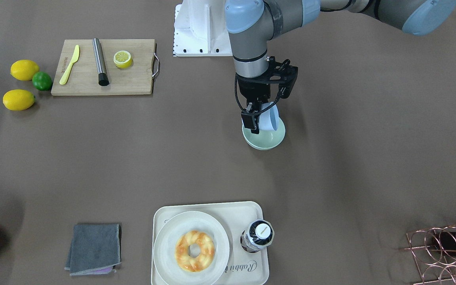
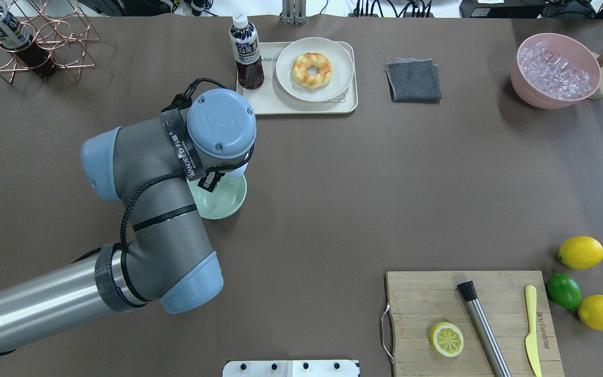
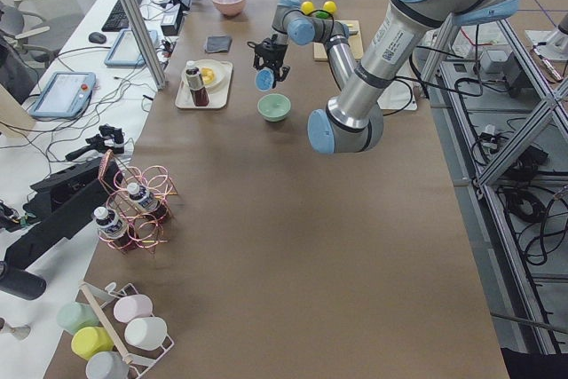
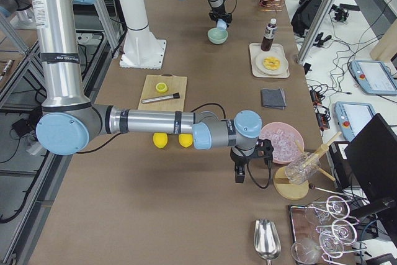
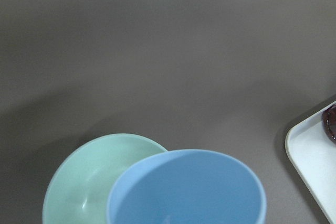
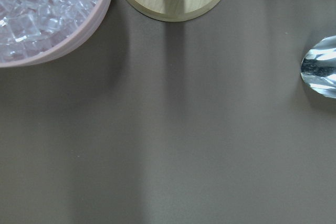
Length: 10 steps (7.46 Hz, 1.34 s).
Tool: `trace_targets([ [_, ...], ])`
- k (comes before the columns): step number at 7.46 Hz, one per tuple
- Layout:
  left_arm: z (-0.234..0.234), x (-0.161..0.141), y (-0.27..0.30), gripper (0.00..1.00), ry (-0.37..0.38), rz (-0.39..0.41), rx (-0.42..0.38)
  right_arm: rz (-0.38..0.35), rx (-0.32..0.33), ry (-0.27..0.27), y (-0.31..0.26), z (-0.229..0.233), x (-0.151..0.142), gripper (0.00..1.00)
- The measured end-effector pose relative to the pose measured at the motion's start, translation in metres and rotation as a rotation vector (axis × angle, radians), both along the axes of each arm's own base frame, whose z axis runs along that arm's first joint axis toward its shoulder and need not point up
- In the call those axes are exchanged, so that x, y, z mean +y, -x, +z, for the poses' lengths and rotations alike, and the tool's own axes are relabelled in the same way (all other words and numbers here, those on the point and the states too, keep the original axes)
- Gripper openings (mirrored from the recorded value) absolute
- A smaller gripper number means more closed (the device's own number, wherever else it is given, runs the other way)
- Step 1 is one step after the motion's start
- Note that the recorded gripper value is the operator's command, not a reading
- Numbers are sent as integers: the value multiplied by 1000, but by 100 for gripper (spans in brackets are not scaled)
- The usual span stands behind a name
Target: Pour ice into bowl
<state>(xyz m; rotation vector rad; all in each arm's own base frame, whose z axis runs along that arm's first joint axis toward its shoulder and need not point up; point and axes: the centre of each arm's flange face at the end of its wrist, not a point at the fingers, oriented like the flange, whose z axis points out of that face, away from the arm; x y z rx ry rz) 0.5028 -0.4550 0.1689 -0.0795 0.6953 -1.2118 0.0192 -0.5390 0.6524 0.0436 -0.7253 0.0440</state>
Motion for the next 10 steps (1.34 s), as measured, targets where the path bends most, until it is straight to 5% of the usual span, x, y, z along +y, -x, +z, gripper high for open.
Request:
trace_targets([
  [10, 33, 20, -20, 59, 74, -5, 364, 10, 6, -21, -3, -15, -5, 99],
])
